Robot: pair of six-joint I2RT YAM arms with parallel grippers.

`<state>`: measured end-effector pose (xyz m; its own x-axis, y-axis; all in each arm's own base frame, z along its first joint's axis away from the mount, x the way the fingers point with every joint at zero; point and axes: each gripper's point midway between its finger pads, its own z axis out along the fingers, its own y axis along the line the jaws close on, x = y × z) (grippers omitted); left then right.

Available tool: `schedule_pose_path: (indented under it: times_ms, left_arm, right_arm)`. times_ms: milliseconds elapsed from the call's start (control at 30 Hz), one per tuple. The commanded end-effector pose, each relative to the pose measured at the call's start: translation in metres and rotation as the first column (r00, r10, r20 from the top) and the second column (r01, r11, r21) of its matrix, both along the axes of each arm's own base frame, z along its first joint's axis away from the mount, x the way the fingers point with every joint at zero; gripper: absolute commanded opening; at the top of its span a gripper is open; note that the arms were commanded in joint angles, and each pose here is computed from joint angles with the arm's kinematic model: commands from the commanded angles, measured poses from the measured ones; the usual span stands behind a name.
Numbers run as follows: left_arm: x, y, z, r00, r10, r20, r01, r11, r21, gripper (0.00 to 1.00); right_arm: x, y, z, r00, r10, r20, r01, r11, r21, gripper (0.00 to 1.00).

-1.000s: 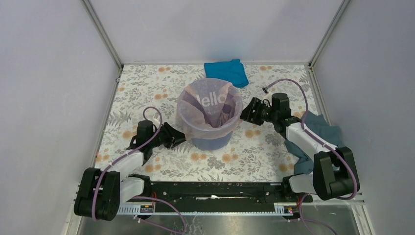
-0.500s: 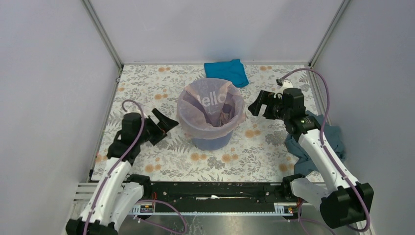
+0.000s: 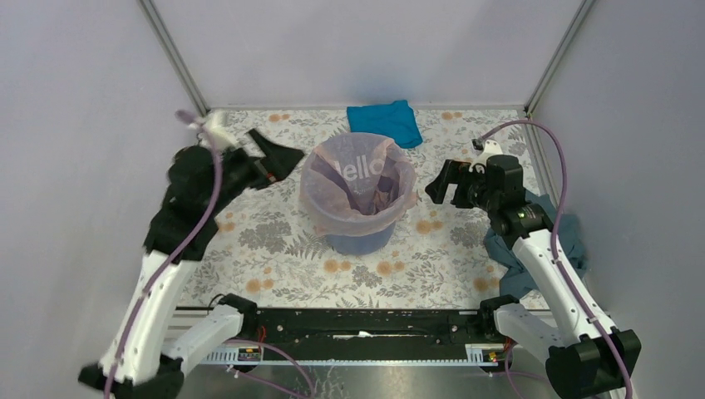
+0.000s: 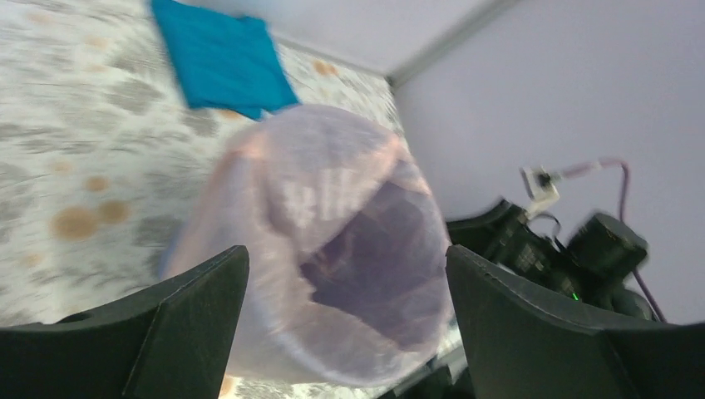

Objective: Put the trash bags into the trash bin

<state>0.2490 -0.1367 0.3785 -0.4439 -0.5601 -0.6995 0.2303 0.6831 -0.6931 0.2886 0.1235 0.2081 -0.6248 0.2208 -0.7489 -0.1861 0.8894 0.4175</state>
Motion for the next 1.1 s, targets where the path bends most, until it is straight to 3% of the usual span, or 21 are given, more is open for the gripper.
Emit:
schedule_pose_path:
  times_ms: [0, 100, 233, 367, 533, 667, 833, 1067]
  left_arm:
    - [0.023, -0.084, 0.0, 0.986, -0.162, 0.027, 0.157, 0.978, 0.136, 0.91]
    - [0.03, -0.133, -0.01, 0.984, -0.175, 0.037, 0.159, 0.951, 0.266, 0.96]
    - [0.058, -0.159, -0.042, 0.987, -0.156, 0.023, 0.138, 0.925, 0.355, 0.96]
    - [0.081, -0.175, -0.067, 0.99, -0.141, 0.002, 0.128, 0.905, 0.405, 0.9]
    - [0.124, -0.165, -0.104, 0.998, -0.053, -0.023, 0.058, 0.894, 0.444, 0.67]
    - [0.141, -0.159, -0.13, 0.998, -0.035, -0.05, 0.053, 0.902, 0.428, 0.62]
    - [0.147, -0.154, -0.146, 0.998, -0.001, -0.069, 0.034, 0.878, 0.478, 0.67]
    - [0.104, -0.172, -0.097, 0.991, -0.131, -0.02, 0.125, 0.87, 0.477, 0.85]
  right_arm:
    - [-0.007, 0.002, 0.003, 0.999, 0.035, 0.03, -0.035, 0.999, -0.005, 1.0]
    - [-0.008, 0.002, 0.001, 0.999, 0.036, 0.028, -0.036, 0.999, -0.004, 1.0]
    - [-0.009, 0.003, 0.0, 0.999, 0.041, 0.026, -0.041, 0.999, -0.002, 1.0]
    - [-0.011, 0.003, -0.001, 0.999, 0.044, 0.028, -0.044, 0.999, 0.001, 1.0]
    - [-0.01, 0.002, 0.001, 0.999, 0.037, 0.034, -0.037, 0.999, 0.001, 1.0]
    - [-0.012, 0.003, 0.002, 0.999, 0.039, 0.038, -0.039, 0.999, 0.003, 1.0]
    - [-0.014, 0.003, -0.002, 0.999, 0.04, 0.027, -0.04, 0.999, 0.005, 1.0]
    - [-0.015, 0.004, -0.002, 0.999, 0.044, 0.025, -0.044, 0.999, 0.011, 1.0]
